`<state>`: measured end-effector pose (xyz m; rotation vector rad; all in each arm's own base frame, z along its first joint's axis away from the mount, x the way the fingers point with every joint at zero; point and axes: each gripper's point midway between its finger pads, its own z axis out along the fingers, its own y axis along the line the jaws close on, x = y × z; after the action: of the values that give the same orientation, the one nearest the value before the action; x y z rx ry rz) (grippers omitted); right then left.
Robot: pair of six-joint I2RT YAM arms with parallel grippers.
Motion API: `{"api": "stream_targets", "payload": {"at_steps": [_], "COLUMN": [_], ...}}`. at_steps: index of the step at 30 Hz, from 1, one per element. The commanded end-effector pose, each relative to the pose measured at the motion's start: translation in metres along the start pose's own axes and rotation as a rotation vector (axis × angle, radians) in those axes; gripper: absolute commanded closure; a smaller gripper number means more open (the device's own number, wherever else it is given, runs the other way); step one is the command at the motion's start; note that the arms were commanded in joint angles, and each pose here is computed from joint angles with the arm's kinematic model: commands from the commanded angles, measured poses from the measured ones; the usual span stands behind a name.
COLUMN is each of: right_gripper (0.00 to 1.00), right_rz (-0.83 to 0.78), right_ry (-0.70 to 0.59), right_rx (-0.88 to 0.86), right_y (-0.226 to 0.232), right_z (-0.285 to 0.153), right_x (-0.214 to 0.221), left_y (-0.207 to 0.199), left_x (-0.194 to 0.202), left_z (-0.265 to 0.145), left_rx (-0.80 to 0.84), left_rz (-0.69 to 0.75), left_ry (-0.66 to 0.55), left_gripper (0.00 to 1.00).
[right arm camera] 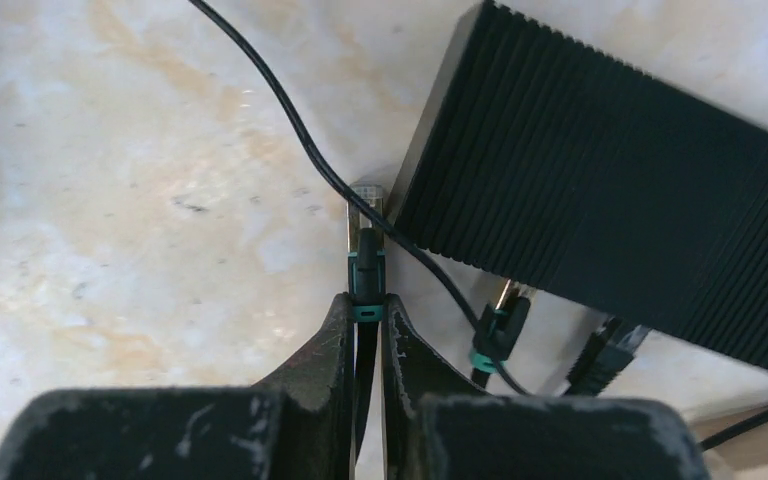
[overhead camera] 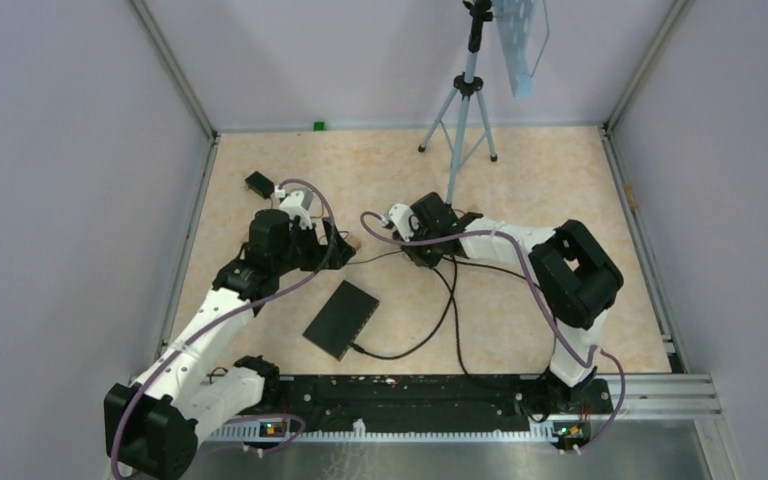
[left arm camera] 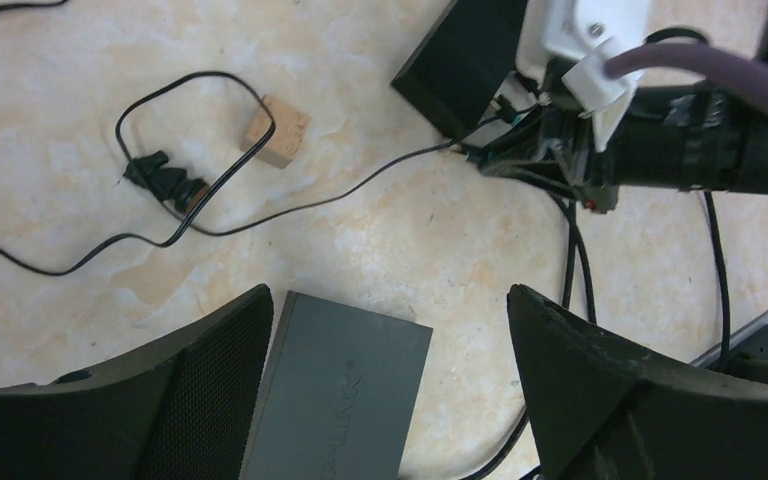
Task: Insert the plug into the switch port
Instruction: Insert the connector into the switch port.
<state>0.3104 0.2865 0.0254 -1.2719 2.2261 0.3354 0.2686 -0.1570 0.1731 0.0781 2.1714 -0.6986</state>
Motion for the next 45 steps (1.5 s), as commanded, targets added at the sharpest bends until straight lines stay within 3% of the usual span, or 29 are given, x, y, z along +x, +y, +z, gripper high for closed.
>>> {"api": "stream_targets", "payload": {"at_steps": [1,3,9,14,22,25,36,38,45], "right_gripper": [1.00,1.00,1.00,1.00,1.00,1.00,1.00,1.00,1.00], "right_rz": [-0.201,-0.247,-0.162,-0.059,0.074,0.073,0.316,0.351,0.407], "right_ry": [0.038,0.005,-0.229,-0.287,-0.375,-0.377,-0.484,-0.535,-0.533], "right_rx": [0.039,-0.034,-0.171,-0.252,-0.240,-0.314,-0.311,-0.314,-0.345], "right_y": [-0.036,-0.023,0.044,0.091,0.102,0.117,0.146,0.146,0.152], "right_z": [-0.012,-0.021,-0.053,-0.066,-0.101,-0.106,-0.061,-0.058,-0.036], "right_x": [-0.013,-0.025,-0.067,-0.058,-0.039,-0.030,-0.026,-0.029,-0.026], "left_y": [0.018,0.027,0.054,0.050,0.045,0.037,0.029,0.029,0.023], "left_x": [0.004,0.010,0.036,0.064,0.111,0.128,0.170,0.170,0.166], "left_z": [0.004,0.004,-0.001,-0.003,-0.008,-0.010,0.002,0.004,0.015], "left_rx": [-0.084,-0.129,-0.278,-0.255,-0.227,-0.217,-0.228,-0.222,-0.150], "left_rz": [-0.059,-0.078,-0.193,-0.290,-0.373,-0.377,-0.313,-0.305,-0.274], "left_ry": [0.001,0.014,0.078,0.143,0.242,0.276,0.385,0.374,0.334], "left_gripper": [0.09,0.09,0.06,0.06,0.06,0.05,0.05,0.07,0.19]}}
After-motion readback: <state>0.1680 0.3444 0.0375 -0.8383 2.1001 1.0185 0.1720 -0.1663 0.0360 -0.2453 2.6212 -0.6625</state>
